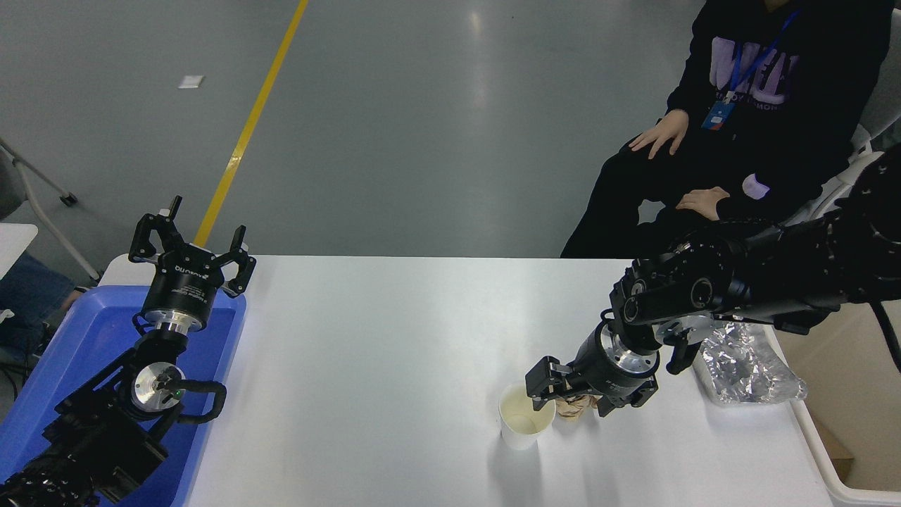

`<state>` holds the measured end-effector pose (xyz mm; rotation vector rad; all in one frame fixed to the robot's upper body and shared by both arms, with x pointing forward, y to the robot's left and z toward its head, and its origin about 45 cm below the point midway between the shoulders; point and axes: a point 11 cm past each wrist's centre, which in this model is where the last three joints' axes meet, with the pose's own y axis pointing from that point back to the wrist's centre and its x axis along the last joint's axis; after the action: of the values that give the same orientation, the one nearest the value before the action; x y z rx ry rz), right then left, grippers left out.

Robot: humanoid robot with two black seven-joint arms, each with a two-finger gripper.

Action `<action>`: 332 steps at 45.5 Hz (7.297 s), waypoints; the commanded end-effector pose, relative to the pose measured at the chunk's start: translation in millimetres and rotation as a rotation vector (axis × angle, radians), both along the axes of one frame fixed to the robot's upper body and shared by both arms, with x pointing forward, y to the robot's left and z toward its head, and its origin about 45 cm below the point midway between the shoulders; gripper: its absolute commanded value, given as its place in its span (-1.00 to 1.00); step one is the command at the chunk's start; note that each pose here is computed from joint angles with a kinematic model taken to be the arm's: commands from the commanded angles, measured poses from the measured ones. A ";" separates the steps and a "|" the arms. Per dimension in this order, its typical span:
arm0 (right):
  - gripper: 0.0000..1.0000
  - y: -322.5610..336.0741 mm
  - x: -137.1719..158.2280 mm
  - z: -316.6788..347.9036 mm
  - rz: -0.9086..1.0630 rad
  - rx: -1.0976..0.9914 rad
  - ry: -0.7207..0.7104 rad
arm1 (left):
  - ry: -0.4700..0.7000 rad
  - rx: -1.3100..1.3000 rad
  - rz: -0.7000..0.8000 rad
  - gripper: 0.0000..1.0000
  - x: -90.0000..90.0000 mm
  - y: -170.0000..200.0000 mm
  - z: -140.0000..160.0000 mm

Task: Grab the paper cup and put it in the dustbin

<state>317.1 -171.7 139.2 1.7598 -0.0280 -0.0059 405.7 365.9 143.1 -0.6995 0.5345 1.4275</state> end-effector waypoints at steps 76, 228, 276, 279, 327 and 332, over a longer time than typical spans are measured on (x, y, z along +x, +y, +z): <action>-1.00 -62.9 34.8 162.9 -0.087 0.012 0.049 | 0.000 0.000 0.000 0.96 0.0 0.0 -0.1; 0.42 -440.6 -35.4 -35.4 -0.946 -0.639 -0.761 | 0.000 0.000 0.005 0.96 -0.5 0.8 -0.4; 1.00 -394.9 -18.4 24.3 -0.999 -0.373 -0.588 | -0.001 0.000 0.001 0.96 0.0 0.1 0.0; 1.00 -377.5 -16.4 39.1 -0.948 -0.339 -0.534 | -0.001 0.000 0.001 0.96 0.0 0.1 0.0; 1.00 -61.8 33.5 247.5 0.022 -0.181 -0.129 | 0.003 0.001 0.003 0.96 -1.0 0.6 -1.3; 1.00 -57.5 33.5 247.5 0.034 -0.184 -0.130 | 0.001 0.000 0.001 0.96 -0.5 0.3 -0.6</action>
<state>354.0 -263.2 376.8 1.5975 -0.1834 0.0652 404.8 366.7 142.0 -0.6977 0.5351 1.4316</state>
